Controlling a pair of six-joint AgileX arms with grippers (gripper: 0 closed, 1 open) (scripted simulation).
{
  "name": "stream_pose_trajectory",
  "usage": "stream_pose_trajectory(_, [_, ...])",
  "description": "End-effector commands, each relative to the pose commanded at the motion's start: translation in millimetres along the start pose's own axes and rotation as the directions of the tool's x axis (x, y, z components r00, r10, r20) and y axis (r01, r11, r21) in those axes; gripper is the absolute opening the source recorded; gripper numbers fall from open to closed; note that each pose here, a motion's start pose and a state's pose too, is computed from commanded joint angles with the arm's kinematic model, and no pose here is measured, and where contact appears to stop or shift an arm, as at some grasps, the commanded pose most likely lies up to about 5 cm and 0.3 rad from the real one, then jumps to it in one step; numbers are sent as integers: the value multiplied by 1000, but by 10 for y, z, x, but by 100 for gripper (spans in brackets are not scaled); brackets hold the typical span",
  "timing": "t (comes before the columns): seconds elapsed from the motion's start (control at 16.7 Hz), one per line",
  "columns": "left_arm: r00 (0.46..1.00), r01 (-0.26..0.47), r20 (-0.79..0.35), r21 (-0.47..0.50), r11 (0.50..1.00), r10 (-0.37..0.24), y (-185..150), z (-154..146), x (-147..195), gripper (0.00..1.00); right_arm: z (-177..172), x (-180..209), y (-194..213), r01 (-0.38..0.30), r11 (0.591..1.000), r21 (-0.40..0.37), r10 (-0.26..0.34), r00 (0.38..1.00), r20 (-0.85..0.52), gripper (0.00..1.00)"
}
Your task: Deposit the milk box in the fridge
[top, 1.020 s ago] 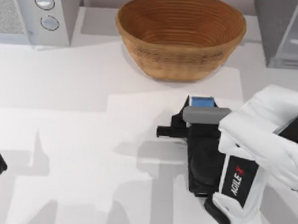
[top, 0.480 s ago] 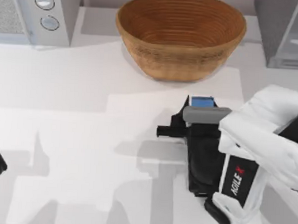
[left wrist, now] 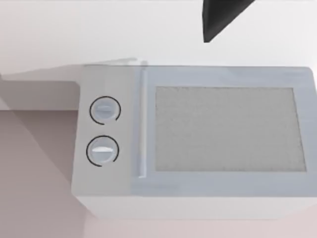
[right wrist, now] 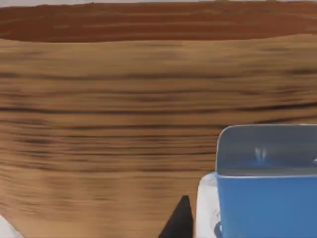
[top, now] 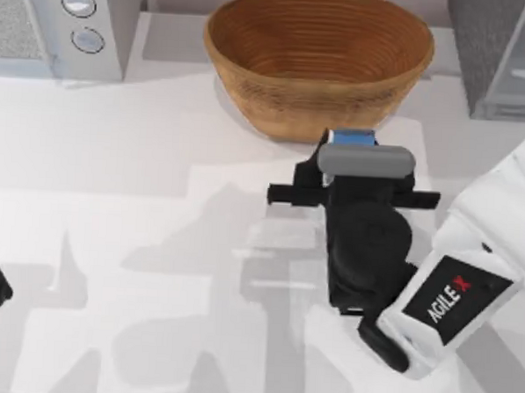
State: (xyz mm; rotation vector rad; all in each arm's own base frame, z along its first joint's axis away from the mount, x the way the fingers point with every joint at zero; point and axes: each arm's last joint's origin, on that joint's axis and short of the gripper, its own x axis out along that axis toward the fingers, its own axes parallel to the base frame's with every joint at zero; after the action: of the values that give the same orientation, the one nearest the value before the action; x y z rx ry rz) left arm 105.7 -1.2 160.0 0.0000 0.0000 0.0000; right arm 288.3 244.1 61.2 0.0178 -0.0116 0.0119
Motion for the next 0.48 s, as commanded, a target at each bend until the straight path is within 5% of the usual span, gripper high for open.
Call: stream_pose_trajectory(0.48, [1000, 0, 0, 0, 1000, 0, 0, 0, 0, 100, 725, -24, -54, 6, 1000, -18, -6, 1000, -16, 0])
